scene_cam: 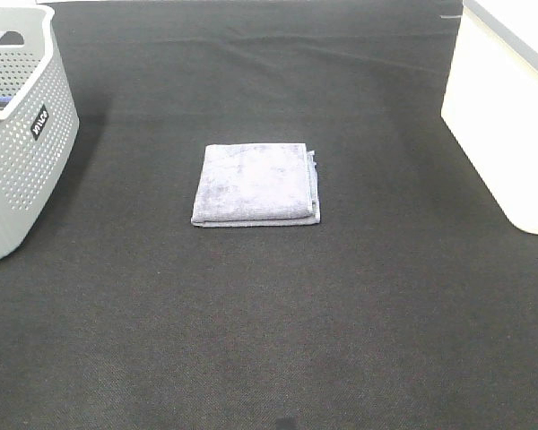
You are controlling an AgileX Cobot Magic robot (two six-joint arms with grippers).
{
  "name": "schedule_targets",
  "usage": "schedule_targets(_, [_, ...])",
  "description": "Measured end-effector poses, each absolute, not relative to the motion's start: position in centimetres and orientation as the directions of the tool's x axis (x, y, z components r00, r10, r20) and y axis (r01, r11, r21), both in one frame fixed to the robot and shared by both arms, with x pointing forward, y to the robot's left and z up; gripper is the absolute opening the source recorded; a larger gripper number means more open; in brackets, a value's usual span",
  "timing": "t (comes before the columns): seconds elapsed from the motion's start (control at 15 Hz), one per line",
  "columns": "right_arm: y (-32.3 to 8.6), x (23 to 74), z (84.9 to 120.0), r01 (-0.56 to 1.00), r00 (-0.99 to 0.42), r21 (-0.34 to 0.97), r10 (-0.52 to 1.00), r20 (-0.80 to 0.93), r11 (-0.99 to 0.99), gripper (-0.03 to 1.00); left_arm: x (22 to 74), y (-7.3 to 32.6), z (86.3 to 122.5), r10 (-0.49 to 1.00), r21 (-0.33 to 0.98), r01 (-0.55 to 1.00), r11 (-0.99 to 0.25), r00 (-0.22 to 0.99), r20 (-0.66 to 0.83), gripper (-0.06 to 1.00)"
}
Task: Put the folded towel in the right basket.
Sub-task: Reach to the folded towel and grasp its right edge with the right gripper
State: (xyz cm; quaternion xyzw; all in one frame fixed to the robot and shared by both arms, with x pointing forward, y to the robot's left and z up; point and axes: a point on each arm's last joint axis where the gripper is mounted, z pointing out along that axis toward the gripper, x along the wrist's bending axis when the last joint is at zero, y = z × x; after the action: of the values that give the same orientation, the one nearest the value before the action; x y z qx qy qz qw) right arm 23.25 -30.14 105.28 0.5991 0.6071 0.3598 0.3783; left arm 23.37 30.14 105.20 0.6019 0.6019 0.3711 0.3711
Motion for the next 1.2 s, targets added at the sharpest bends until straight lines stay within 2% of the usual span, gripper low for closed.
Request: schedule_targets(1.2, [-30.14,23.25,105.28,0.455,0.004,0.890,1.000,-0.028,0.023,0.73,23.37,30.14,105.20,1.000,0.893,0.449,0.000,0.000,0.000,0.97])
